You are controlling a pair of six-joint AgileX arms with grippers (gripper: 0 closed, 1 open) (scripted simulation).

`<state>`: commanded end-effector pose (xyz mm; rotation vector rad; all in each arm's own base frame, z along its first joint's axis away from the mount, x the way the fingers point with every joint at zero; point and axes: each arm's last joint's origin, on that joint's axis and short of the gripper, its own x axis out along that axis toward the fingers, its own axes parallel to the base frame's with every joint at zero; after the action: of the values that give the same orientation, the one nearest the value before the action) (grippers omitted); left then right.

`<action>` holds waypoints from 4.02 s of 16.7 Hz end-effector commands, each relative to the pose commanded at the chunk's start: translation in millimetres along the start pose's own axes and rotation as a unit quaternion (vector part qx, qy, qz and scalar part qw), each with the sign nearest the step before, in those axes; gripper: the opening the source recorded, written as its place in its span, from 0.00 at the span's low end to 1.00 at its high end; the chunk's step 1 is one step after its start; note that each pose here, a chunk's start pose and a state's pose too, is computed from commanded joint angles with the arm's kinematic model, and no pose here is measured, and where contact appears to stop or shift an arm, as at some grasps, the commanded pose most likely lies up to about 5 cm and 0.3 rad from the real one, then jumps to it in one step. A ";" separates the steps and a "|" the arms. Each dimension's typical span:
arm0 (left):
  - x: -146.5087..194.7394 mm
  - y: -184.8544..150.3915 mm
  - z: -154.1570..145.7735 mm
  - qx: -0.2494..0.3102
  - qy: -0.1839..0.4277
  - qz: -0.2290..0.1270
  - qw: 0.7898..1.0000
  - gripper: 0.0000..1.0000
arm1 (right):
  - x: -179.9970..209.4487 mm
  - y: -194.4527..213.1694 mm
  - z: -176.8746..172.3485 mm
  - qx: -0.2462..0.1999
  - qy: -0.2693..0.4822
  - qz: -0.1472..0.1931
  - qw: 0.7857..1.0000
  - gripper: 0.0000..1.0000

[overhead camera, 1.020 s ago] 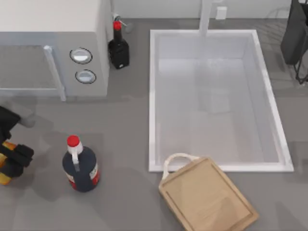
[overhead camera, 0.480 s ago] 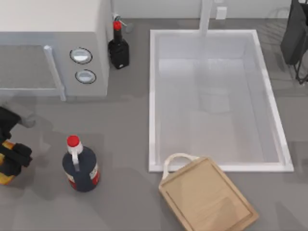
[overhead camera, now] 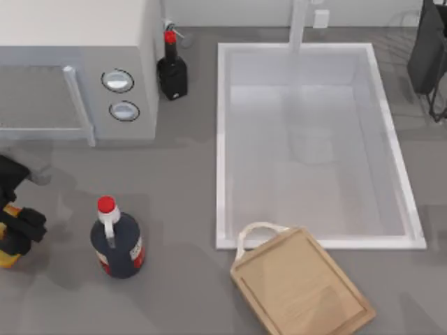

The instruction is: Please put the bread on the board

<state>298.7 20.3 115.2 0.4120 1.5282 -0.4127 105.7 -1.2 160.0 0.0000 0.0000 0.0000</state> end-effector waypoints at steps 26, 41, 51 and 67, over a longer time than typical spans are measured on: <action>-181.6 -105.5 85.4 -0.026 -0.171 0.021 0.985 0.00 | 0.0 0.0 0.0 0.000 0.000 0.000 1.000 1.00; -73.9 -358.1 132.1 -0.248 -0.003 -0.006 0.969 0.00 | 0.0 0.0 0.0 0.000 0.000 0.000 1.000 1.00; -63.7 -357.6 133.2 -0.251 0.001 -0.001 0.968 0.00 | 0.0 0.0 0.0 0.000 0.000 0.000 1.000 1.00; -25.1 -358.9 132.0 -0.250 0.000 -0.001 0.968 0.00 | 0.0 0.0 0.0 0.000 0.000 0.000 1.000 1.00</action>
<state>232.4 -356.3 140.6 0.0147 1.5687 -0.0189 105.7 -1.2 160.0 0.0000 0.0000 0.0000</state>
